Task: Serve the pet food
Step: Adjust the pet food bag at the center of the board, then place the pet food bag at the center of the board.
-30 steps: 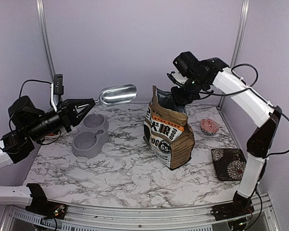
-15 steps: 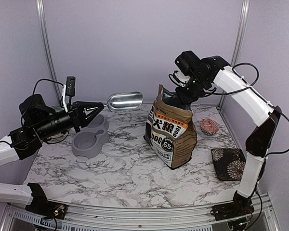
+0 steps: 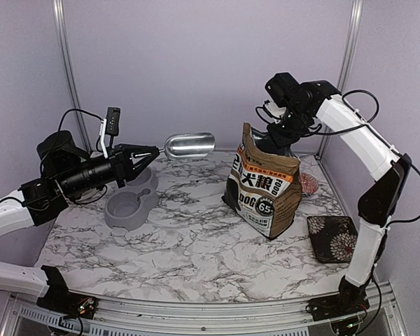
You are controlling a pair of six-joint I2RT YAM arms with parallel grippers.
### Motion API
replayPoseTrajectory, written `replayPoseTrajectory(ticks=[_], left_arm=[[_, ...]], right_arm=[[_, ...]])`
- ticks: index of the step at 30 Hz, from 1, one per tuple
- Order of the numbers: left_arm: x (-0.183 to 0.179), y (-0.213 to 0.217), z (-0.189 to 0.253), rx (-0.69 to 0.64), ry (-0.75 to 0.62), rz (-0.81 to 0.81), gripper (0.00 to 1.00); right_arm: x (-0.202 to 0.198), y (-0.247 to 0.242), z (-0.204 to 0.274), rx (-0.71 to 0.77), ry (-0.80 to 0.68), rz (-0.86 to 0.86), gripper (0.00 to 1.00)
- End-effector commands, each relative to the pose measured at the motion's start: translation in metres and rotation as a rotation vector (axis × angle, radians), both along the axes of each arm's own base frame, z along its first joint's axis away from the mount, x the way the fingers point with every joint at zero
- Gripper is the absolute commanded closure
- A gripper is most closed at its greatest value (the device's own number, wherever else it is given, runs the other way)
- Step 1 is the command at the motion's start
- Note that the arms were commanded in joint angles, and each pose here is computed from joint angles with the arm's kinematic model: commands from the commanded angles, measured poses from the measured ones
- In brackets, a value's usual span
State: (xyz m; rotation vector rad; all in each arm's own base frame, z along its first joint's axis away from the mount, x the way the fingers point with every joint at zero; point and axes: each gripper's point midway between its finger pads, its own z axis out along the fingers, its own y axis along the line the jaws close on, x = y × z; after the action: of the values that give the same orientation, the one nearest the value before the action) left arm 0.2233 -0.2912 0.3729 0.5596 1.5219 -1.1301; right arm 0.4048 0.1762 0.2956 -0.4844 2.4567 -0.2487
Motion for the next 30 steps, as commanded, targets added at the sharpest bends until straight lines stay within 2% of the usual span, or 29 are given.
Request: replayPoseTrajectory(ticks=[1, 8, 22, 30], left_arm=[[-0.003, -0.003, 0.021, -0.034, -0.032, -0.018, 1.00], [-0.007, -0.001, 0.021, -0.038, -0.036, -0.021, 1.00], [-0.025, 0.022, 0.018, -0.069, -0.040, -0.001, 1.00], [-0.035, 0.043, 0.009, -0.065, -0.016, 0.041, 1.00]], right_arm=[[0.009, -0.035, 0.123, 0.092, -0.395, -0.125, 1.00], [-0.005, -0.027, 0.120, 0.078, -0.386, -0.143, 1.00], [-0.046, 0.084, 0.085, 0.173, -0.288, 0.007, 1.00], [-0.073, 0.150, 0.041, 0.231, -0.170, 0.092, 1.00]])
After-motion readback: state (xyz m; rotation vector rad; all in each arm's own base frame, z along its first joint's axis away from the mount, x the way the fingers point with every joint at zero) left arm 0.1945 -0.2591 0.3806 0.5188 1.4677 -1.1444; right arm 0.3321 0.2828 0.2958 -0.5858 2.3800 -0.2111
